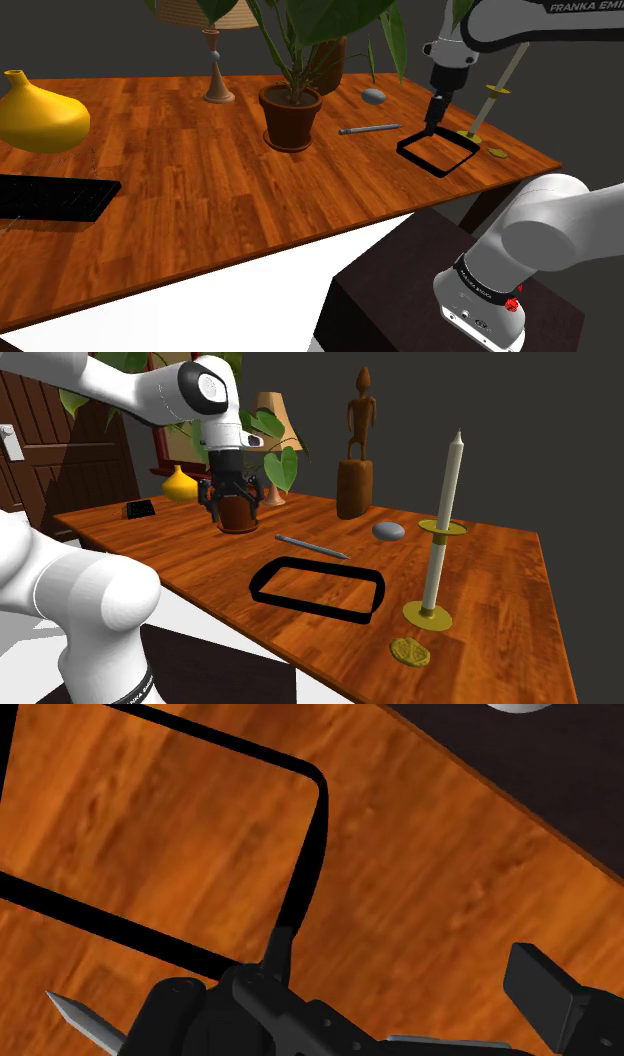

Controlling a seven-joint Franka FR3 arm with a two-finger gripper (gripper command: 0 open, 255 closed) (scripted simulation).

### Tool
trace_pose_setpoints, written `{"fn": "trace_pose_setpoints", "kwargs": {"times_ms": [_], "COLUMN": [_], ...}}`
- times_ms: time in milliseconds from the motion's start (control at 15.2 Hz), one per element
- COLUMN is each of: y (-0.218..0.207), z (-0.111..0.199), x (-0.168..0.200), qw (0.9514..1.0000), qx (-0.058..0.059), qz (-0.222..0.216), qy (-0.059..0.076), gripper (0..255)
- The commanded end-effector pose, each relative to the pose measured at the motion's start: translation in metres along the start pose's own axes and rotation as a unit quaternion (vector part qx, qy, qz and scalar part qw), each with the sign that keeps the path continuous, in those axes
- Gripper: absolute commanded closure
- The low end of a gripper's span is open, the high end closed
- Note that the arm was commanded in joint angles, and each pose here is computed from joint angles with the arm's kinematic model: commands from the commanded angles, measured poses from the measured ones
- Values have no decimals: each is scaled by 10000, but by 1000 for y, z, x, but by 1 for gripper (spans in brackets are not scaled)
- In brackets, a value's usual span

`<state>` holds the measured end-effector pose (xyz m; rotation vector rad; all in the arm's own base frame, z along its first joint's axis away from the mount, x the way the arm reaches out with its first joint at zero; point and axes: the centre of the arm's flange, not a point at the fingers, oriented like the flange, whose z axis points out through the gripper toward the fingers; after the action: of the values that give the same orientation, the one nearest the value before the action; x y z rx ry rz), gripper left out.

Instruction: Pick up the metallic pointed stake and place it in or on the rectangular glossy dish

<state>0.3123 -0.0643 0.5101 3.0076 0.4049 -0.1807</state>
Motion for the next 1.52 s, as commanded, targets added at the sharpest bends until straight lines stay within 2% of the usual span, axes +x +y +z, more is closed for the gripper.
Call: {"fn": "trace_pose_setpoints", "kwargs": {"times_ms": [0, 132, 264, 396, 594, 726, 924, 1122, 1320, 1452], "y": [18, 36, 54, 71, 95, 109, 127, 142, 152, 153], "z": [14, 25, 35, 45, 60, 69, 81, 93, 104, 114], "x": [9, 18, 30, 43, 66, 83, 110, 141, 172, 175], "qw": [9987, 9954, 9900, 9825, 9674, 9548, 9322, 9052, 8741, 8741], "qx": [-91, -170, -249, -327, -444, -520, -633, -742, -847, -848], "qz": [-488, -932, -1375, -1815, -2467, -2895, -3526, -4141, -4732, -4732], "qy": [68, 133, 198, 263, 358, 421, 513, 604, 690, 690], "gripper": [0, 0, 0, 0, 0, 0, 0, 0, 0, 0]}}
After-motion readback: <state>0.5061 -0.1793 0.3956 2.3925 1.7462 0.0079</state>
